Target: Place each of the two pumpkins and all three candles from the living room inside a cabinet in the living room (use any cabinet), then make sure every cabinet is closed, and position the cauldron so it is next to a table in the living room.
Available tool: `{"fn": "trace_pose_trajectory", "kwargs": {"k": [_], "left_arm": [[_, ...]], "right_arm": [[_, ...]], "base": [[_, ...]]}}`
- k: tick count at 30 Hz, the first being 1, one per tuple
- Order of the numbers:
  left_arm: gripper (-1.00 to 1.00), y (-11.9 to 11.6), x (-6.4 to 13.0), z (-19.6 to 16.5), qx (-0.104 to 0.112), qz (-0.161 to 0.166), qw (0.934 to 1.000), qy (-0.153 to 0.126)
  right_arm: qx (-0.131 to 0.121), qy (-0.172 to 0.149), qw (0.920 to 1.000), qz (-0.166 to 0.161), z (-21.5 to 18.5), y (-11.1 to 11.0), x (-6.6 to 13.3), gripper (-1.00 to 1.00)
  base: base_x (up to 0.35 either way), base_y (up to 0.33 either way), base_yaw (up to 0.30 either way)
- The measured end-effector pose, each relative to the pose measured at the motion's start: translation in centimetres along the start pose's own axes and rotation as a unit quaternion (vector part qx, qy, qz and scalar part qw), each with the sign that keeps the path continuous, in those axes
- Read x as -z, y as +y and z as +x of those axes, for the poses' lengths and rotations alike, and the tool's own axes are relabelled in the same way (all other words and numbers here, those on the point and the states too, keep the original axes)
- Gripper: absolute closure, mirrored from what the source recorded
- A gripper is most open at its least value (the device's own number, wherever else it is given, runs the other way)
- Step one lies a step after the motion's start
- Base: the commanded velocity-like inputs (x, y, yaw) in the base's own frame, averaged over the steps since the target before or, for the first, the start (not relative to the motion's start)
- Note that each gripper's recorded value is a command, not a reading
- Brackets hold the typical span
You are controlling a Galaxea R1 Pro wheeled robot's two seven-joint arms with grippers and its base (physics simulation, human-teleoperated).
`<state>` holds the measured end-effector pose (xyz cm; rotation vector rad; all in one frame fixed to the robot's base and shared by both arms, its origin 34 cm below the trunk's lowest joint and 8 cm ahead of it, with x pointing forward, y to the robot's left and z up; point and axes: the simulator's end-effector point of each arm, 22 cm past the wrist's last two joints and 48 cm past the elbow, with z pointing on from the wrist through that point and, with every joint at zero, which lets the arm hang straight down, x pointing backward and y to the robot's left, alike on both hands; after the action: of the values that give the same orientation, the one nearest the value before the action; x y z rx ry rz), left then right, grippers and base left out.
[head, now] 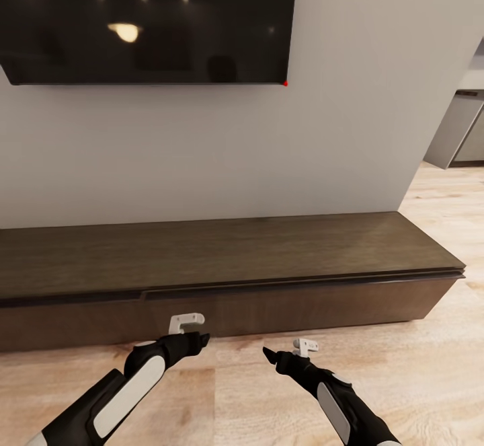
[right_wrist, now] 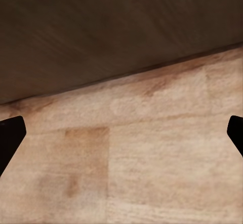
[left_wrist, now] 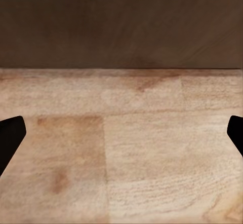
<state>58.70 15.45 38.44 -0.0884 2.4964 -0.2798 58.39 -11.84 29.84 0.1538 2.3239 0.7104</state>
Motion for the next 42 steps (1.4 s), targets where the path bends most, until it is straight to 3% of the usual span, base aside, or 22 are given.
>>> {"fn": "trace_pose_trajectory", "kwargs": {"k": [15,21,26,29,32,37,42], "left_arm": [[-1.00,-0.3,1.4,-1.5,-0.002,0.004,0.9999,-0.011],[-1.00,1.3,2.7,-2.8,0.032,0.006,0.9993,0.019],[-1.00,1.4,3.7,-3.5,0.056,0.019,0.9980,0.024],[-1.00,1.2,4.2,-3.9,0.068,0.028,0.9970,0.025],[-1.00,0.9,4.8,-4.0,0.065,0.033,0.9970,0.027],[-1.00,0.6,5.6,-4.3,0.058,0.037,0.9973,0.028],[-1.00,0.2,6.4,-5.0,0.055,0.040,0.9975,0.019]], "right_arm": [[-0.001,0.002,1.0000,-0.006,-0.6,1.0,0.6,-1.00],[-0.011,0.030,0.9994,-0.010,-0.1,1.5,1.2,-1.00],[-0.013,0.029,0.9994,-0.014,-0.7,2.0,1.6,-1.00],[-0.036,0.025,0.9984,-0.035,-1.3,3.1,2.0,-1.00],[-0.044,0.020,0.9962,-0.072,-1.9,4.9,2.4,-1.00],[-0.042,0.011,0.9937,-0.104,-2.7,6.6,3.1,-1.00],[-0.036,0.002,0.9935,-0.108,-3.5,7.1,3.5,-1.00]], "base": [[0.000,0.000,0.000],[0.000,0.000,0.000],[0.000,0.000,0.000],[0.000,0.000,0.000],[0.000,0.000,0.000],[-0.079,0.000,0.000],[-0.297,0.000,0.000]]}}
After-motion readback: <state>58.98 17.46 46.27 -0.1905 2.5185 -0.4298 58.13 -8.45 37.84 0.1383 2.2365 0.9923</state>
